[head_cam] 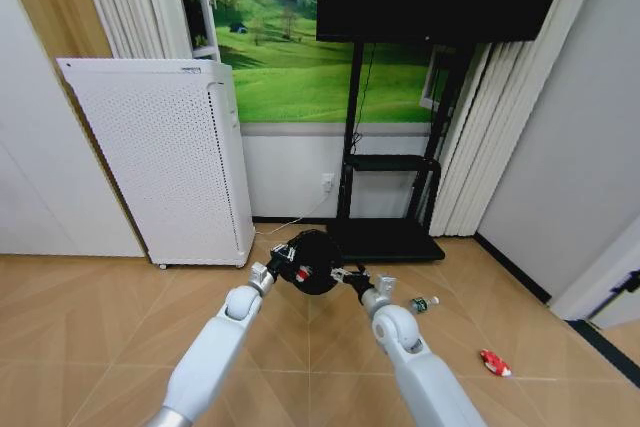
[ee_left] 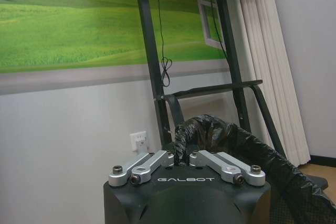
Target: Pick up the trash bin and place the garbage on the floor into it.
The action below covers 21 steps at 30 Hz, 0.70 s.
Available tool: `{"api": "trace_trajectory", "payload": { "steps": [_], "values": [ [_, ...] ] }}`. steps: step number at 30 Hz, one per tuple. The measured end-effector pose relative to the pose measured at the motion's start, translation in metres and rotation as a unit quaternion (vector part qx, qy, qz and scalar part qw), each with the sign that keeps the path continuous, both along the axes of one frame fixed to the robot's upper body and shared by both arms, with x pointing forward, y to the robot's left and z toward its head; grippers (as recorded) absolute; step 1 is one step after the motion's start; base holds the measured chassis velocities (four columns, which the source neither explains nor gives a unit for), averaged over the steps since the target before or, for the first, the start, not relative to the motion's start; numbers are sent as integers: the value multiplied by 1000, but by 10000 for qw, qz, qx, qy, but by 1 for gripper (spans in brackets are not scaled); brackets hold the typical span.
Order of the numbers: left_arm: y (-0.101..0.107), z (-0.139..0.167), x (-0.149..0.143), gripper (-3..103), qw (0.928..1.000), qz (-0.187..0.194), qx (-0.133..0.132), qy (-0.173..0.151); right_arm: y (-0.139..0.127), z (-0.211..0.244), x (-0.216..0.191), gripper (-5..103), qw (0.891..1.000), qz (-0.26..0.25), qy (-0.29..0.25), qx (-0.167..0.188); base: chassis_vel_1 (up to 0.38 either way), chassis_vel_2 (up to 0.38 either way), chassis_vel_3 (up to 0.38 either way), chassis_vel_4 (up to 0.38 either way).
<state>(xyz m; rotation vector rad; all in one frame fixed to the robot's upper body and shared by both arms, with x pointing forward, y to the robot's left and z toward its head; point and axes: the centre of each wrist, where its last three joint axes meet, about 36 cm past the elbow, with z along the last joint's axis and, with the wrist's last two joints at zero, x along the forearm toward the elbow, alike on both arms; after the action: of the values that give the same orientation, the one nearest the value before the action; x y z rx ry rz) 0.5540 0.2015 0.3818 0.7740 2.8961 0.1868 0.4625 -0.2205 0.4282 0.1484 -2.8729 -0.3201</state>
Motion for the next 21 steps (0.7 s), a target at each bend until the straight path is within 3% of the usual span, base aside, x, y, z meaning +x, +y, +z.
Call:
{"api": "trace_trajectory", "payload": {
  "steps": [3,5,6,8,21],
  "values": [
    [7,5,-5,7,10000,48,-9,-24,-20,-16,6,100,9990,-370,17,-234,0,0,0,0],
    [13,9,-9,7,9999,101,-44,-60,-42,-41,12,100,9954,-587,-31,-752,0,0,0,0],
    [13,9,-9,7,9999,101,-44,-60,-42,-41,12,100,9954,-587,-31,-752,0,0,0,0],
    [15,10,-14,7,9999,115,-64,-66,-59,-56,14,100,9921,-600,-72,-1101,0,0,0,0],
    [31,13,-29,7,9997,212,-50,-60,-66,-59,16,100,9953,-451,150,-848,-1,-2,4,4]
  ]
}}
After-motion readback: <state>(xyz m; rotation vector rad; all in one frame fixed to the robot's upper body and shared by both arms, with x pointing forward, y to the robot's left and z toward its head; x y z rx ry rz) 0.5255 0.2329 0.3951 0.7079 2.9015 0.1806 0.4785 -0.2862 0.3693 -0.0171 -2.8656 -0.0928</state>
